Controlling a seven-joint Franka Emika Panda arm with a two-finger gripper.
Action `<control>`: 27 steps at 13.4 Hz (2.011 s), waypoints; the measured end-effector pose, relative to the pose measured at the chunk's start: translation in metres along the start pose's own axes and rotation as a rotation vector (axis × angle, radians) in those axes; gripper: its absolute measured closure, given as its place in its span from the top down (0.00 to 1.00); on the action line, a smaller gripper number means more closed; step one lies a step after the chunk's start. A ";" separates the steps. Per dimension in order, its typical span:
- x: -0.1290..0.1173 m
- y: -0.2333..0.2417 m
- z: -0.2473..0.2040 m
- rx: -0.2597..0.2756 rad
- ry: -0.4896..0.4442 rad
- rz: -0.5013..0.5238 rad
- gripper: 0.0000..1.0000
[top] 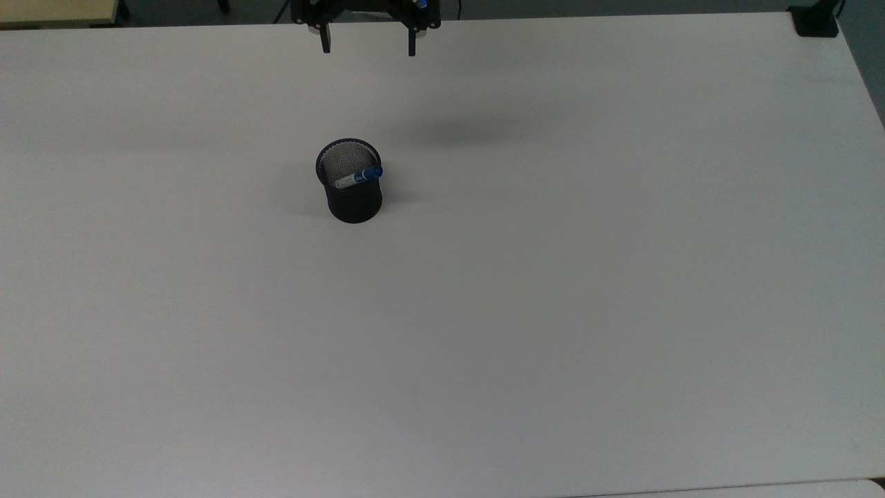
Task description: Remove the marker
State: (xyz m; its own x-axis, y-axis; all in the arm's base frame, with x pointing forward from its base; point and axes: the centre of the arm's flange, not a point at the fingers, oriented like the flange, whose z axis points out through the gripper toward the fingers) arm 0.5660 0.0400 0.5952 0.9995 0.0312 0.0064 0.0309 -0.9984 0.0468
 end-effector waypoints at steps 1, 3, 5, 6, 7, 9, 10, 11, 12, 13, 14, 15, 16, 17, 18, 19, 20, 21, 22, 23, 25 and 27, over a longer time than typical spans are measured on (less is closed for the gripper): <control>0.000 0.000 0.000 0.000 0.000 0.000 1.00; 0.000 0.000 0.000 0.000 0.000 0.000 1.00; 0.000 0.000 0.000 0.000 0.000 0.000 1.00; 0.000 0.000 0.000 0.000 0.000 0.000 1.00; 0.000 0.000 0.000 0.000 -0.001 0.000 1.00; 0.000 0.000 0.000 0.000 -0.001 0.000 1.00; 0.000 0.000 0.001 0.000 -0.001 0.000 1.00; 0.000 0.000 0.001 0.000 -0.002 -0.002 1.00; 0.000 0.000 0.002 0.000 -0.003 -0.012 1.00; 0.000 0.000 0.003 0.000 -0.006 -0.041 1.00; 0.000 0.000 0.006 0.000 -0.013 -0.091 1.00; 0.000 -0.001 0.011 0.001 -0.022 -0.148 1.00; 0.000 -0.001 0.016 0.002 -0.033 -0.206 1.00; 0.000 -0.001 0.022 0.004 -0.044 -0.257 1.00; 0.001 0.001 0.028 0.004 -0.057 -0.305 1.00; 0.002 0.004 0.036 0.003 -0.073 -0.351 1.00; 0.004 0.008 0.044 0.002 -0.086 -0.393 1.00; 0.006 0.010 0.054 0.002 -0.092 -0.430 1.00; 0.010 0.012 0.067 0.001 -0.093 -0.457 1.00; 0.013 0.013 0.080 -0.005 -0.092 -0.473 1.00; 0.020 0.010 0.115 -0.015 -0.097 -0.501 0.99; 0.025 0.007 0.137 -0.018 -0.103 -0.513 0.95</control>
State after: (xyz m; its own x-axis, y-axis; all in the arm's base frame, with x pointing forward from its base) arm 0.5923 0.0274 0.4585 0.8516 0.5102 -0.1204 0.5172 -0.8551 0.0352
